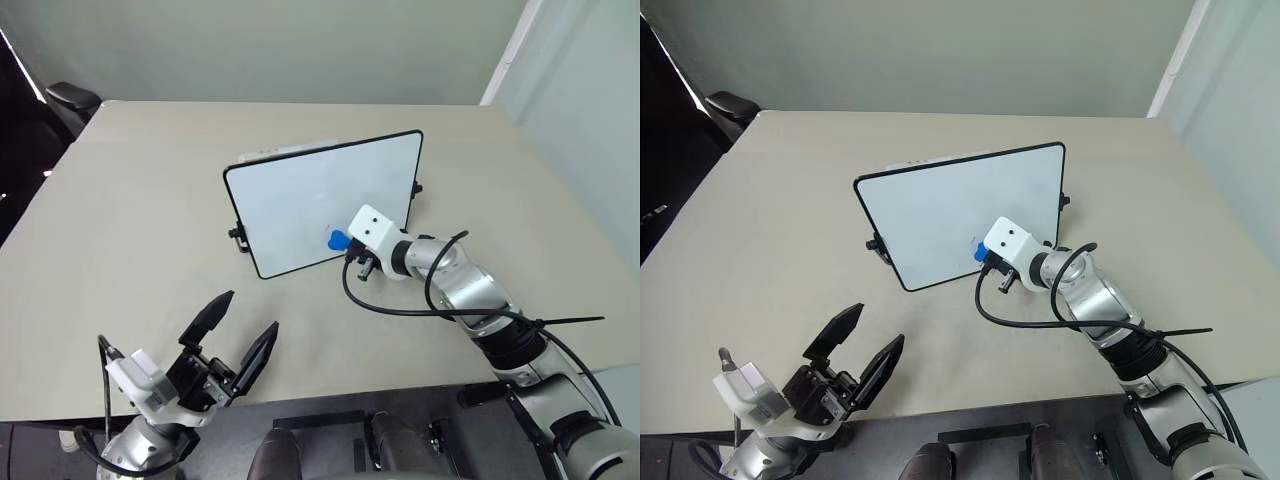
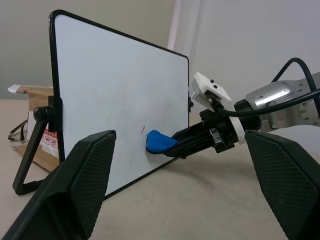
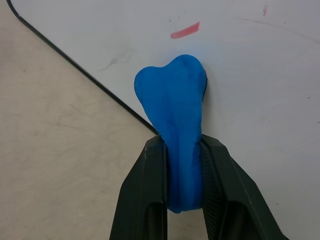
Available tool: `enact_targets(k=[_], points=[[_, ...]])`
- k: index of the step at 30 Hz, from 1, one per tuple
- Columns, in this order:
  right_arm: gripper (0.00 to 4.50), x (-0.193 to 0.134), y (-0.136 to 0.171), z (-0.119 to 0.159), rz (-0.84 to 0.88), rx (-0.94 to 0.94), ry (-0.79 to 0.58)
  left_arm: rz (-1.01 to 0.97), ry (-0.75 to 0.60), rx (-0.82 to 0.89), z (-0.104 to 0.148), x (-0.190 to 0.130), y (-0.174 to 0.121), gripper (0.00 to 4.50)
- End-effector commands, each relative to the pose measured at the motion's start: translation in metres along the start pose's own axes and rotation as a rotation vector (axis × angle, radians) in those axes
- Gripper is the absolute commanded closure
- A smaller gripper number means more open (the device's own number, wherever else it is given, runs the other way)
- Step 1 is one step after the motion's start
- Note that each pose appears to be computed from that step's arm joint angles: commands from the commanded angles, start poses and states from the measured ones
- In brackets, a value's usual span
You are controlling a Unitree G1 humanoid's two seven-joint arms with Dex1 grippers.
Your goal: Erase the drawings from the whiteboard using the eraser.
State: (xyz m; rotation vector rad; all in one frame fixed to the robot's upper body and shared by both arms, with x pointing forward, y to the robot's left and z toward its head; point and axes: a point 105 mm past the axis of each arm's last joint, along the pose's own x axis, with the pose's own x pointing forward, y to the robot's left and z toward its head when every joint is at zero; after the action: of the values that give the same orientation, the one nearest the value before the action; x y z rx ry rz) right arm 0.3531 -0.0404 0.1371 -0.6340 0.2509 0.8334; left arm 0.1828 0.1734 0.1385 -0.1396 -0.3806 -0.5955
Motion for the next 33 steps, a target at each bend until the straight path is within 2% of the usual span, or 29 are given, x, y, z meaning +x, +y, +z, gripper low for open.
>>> enact_targets(k=[1, 10, 21, 24, 33], points=[[4.01, -0.004, -0.005, 0.011, -0.022, -0.04, -0.029, -0.013, -0.04, 0.018, 0.011, 0.002, -0.003, 0.0], [4.01, -0.013, -0.015, 0.049, -0.064, -0.018, -0.183, -0.017, -0.04, 0.015, 0.011, 0.003, -0.003, 0.0], [4.01, -0.02, -0.013, 0.074, -0.05, -0.017, -0.309, -0.006, -0.041, 0.017, 0.012, 0.002, 0.0, 0.0], [4.01, -0.018, -0.011, 0.069, -0.037, -0.013, -0.29, -0.004, -0.041, 0.017, 0.012, 0.002, 0.001, 0.0], [4.01, -0.003, -0.006, 0.023, -0.032, -0.015, -0.127, 0.001, -0.04, 0.017, 0.012, 0.001, 0.003, 0.0]])
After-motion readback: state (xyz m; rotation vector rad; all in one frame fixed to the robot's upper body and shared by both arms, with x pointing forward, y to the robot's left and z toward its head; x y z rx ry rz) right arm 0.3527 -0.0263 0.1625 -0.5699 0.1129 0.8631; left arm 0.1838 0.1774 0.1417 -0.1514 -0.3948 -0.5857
